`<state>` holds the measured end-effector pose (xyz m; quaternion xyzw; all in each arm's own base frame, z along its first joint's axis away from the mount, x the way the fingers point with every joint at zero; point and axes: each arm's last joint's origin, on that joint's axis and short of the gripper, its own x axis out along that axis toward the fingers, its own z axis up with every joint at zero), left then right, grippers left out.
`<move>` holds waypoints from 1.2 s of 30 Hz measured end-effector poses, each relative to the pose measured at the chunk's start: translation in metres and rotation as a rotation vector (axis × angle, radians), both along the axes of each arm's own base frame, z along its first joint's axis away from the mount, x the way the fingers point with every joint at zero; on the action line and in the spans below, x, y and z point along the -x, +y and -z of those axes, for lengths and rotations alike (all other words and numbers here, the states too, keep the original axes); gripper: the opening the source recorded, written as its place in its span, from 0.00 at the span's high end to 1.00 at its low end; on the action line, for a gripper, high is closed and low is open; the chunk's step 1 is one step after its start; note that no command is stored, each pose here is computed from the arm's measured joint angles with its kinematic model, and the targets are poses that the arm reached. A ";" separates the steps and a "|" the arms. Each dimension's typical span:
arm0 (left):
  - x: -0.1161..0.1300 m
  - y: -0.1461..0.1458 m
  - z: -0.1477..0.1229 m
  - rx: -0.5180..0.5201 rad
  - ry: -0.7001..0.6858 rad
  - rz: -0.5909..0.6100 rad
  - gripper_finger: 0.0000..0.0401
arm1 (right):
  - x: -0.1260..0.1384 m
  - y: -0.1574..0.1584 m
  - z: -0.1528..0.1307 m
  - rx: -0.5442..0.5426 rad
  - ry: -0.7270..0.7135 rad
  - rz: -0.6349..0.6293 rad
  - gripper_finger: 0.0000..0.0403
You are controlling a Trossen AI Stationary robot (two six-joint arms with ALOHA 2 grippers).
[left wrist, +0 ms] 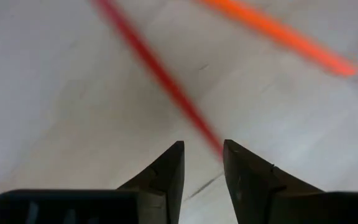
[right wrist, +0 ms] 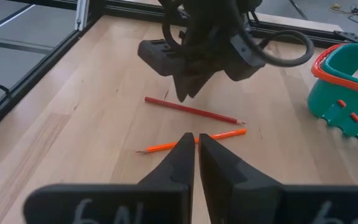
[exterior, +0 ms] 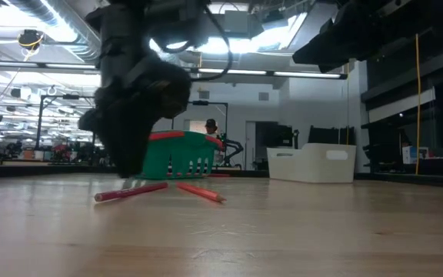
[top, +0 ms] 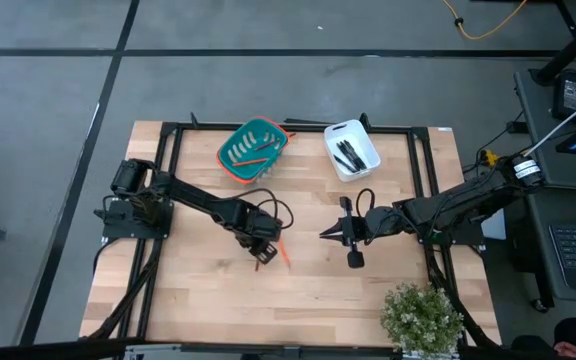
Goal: Sort pens & pencils
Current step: Put the red pencil into the blue bin
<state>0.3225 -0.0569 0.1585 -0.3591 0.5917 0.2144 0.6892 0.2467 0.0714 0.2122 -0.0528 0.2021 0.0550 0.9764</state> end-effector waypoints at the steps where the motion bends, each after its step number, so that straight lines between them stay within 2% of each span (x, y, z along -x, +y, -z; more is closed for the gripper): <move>1: -0.002 0.000 -0.001 0.004 -0.024 0.000 0.74 | 0.000 0.000 0.000 0.000 0.000 0.000 0.94; 5: -0.008 -0.001 -0.002 0.013 -0.084 -0.013 0.74 | 0.000 0.000 0.000 0.000 0.000 0.000 0.94; 21: -0.007 0.003 -0.002 -0.090 -0.086 -0.112 0.74 | 0.000 0.000 0.000 0.000 0.000 0.000 0.94; 33: -0.005 0.003 0.000 -0.109 -0.060 -0.134 0.74 | 0.000 0.000 0.000 0.004 0.000 -0.003 0.94; 36: -0.005 0.002 0.009 -0.138 -0.023 -0.142 0.74 | 0.000 0.000 0.000 0.004 -0.001 -0.002 0.94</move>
